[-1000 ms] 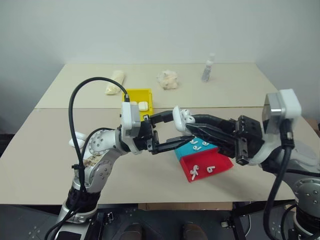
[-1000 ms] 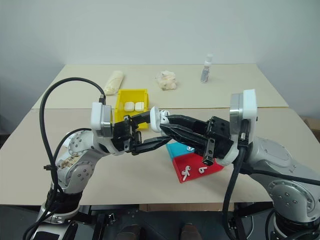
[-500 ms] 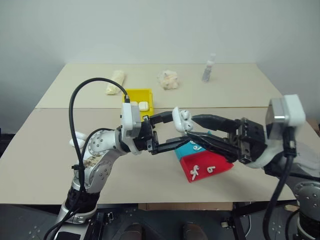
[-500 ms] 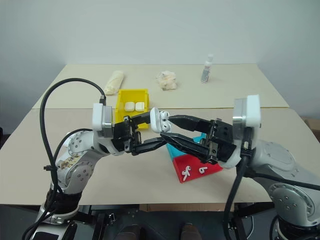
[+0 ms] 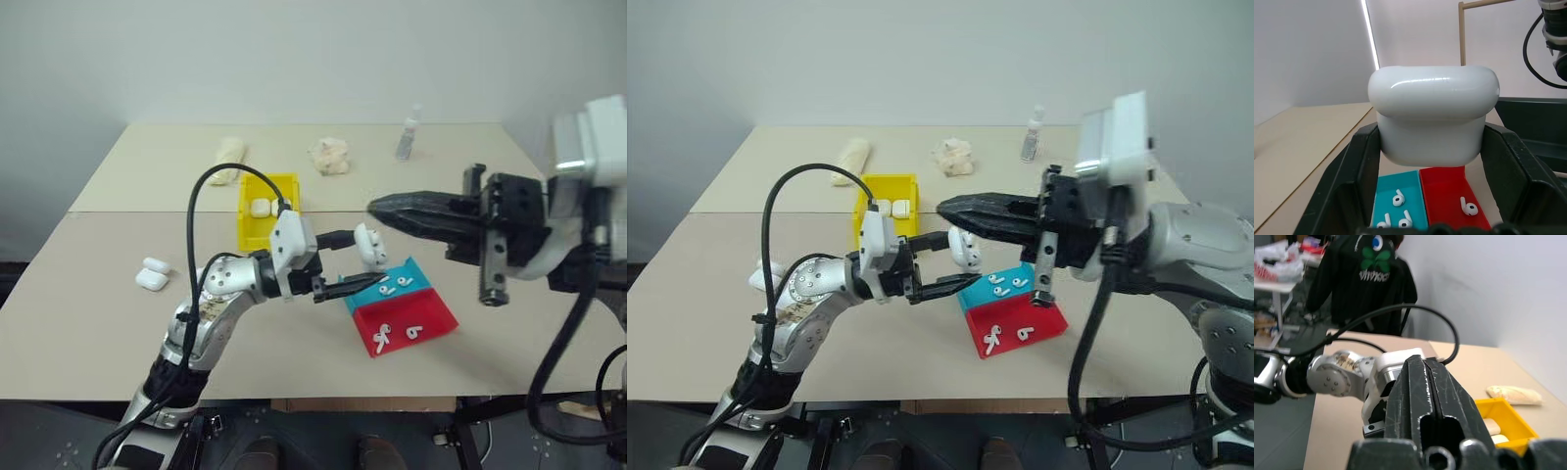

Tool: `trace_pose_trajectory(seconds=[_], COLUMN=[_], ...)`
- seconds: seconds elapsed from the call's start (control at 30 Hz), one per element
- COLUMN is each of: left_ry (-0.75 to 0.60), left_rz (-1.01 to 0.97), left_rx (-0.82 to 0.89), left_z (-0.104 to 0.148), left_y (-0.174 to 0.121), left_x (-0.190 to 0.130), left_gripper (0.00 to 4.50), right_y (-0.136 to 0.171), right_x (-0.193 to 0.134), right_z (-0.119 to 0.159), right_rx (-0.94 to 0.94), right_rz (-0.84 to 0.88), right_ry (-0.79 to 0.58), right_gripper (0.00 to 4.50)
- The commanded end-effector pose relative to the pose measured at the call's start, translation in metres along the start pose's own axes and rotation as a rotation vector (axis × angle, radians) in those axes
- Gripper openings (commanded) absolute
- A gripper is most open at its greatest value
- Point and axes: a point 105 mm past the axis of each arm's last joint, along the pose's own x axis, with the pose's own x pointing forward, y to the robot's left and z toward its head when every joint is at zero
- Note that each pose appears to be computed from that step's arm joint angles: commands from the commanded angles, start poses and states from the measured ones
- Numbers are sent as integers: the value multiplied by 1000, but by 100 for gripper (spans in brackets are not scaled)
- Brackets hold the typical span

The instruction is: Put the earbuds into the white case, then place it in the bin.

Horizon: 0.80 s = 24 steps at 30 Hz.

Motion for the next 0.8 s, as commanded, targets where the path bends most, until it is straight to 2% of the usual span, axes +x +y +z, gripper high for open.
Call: trace_pose_trajectory(seconds=[0.03,0.3,0.8], left_ry=[-44,-51,-48], left_rz=[-21,-24,-9], left_rx=[38,47,49], left_z=[13,18,16], left_y=[-3,-5,-4], left_x=[6,6,0], left_gripper=[277,277,277], right_y=[2,4,0], right_x=[3,6,-2], right_z=[-5,-33,-53], right_rx=[-44,-160,-249], right_rz=[1,13,-3], right_ry=[55,212,339], right_gripper=[3,3,3])
